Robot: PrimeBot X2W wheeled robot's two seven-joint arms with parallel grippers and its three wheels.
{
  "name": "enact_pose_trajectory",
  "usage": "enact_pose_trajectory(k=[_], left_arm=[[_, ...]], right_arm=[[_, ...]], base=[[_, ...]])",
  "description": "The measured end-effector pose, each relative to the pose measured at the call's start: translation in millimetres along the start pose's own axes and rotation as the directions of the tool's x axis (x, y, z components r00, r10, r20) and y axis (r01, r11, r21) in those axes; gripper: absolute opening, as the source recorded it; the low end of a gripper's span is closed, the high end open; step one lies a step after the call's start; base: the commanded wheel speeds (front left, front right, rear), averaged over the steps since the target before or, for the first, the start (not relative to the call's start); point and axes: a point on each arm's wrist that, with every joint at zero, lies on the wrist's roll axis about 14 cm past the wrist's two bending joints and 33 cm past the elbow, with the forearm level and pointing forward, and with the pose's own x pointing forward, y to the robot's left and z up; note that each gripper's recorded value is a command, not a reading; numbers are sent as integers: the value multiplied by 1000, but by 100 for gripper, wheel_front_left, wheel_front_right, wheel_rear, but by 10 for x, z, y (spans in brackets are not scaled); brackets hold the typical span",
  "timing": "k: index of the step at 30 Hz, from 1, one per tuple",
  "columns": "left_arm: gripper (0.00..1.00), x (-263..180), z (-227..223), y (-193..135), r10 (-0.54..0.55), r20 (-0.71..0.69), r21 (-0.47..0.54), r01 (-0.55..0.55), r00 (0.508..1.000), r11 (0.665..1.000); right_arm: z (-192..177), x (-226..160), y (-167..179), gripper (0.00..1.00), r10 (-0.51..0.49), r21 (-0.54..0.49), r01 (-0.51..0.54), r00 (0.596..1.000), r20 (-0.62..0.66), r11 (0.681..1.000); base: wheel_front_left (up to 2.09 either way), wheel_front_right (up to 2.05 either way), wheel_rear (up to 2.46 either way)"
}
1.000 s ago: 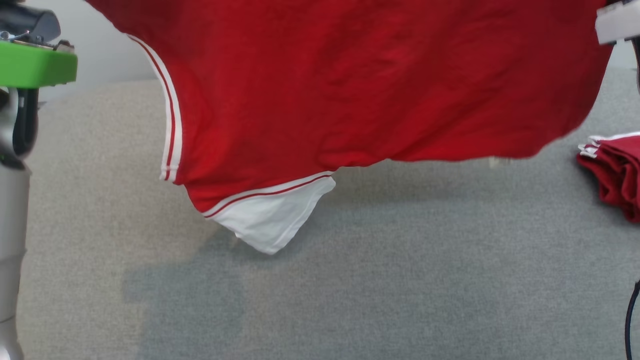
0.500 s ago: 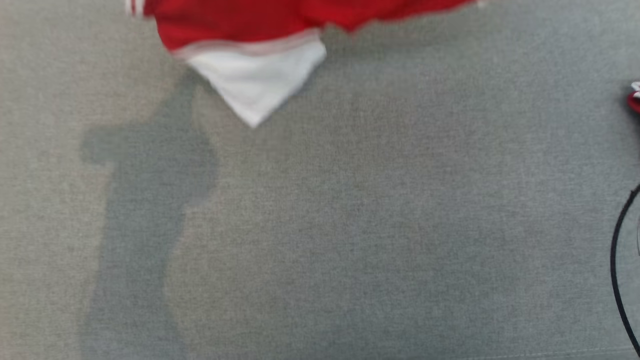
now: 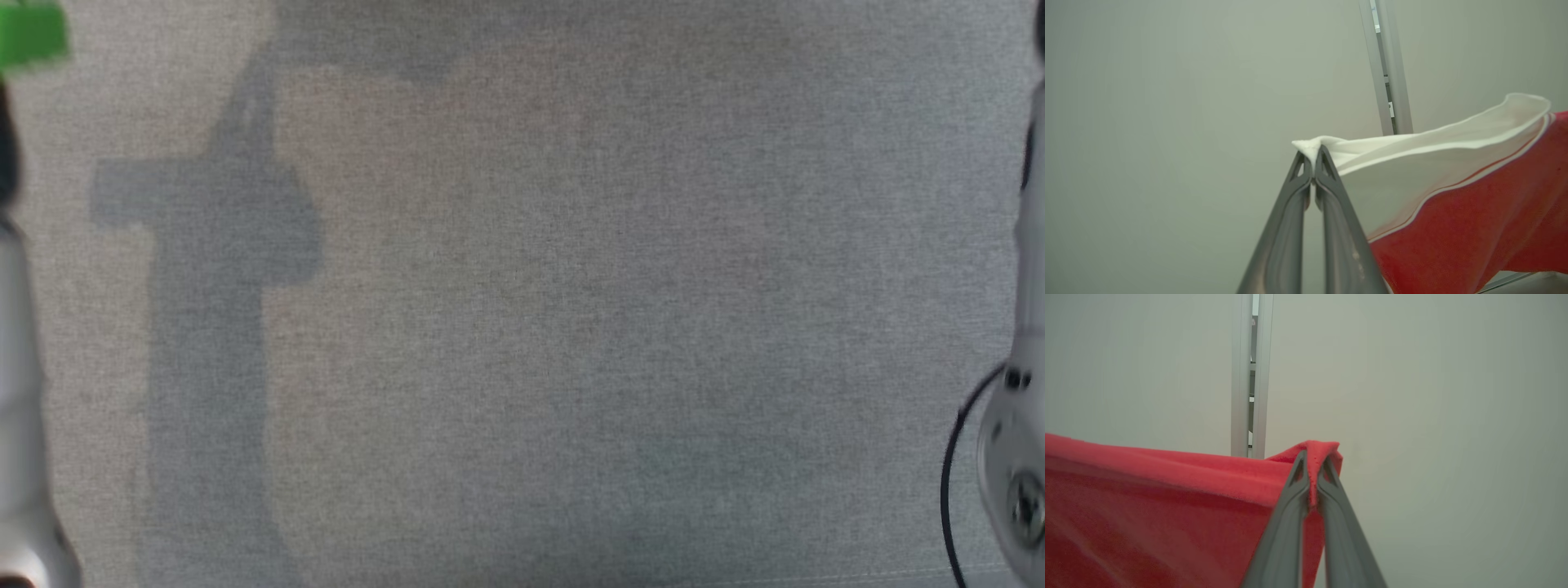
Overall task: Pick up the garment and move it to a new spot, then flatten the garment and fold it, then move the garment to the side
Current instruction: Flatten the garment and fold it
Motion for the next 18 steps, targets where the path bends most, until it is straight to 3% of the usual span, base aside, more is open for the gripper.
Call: enact_pose_trajectory(k=[8, 18], left_arm=[[0, -1156, -605, -247, 79, -282, -173, -132, 956, 976], [0, -2225, -731, -583, 122, -483, -254, -273, 867, 928]], right_arm=[[-643, -1186, -80, 0, -26, 82, 50, 963, -267, 995], [-799, -2331, -30, 0, -40, 148, 122, 885, -465, 981]], base=[[0, 0, 0], [0, 0, 0]])
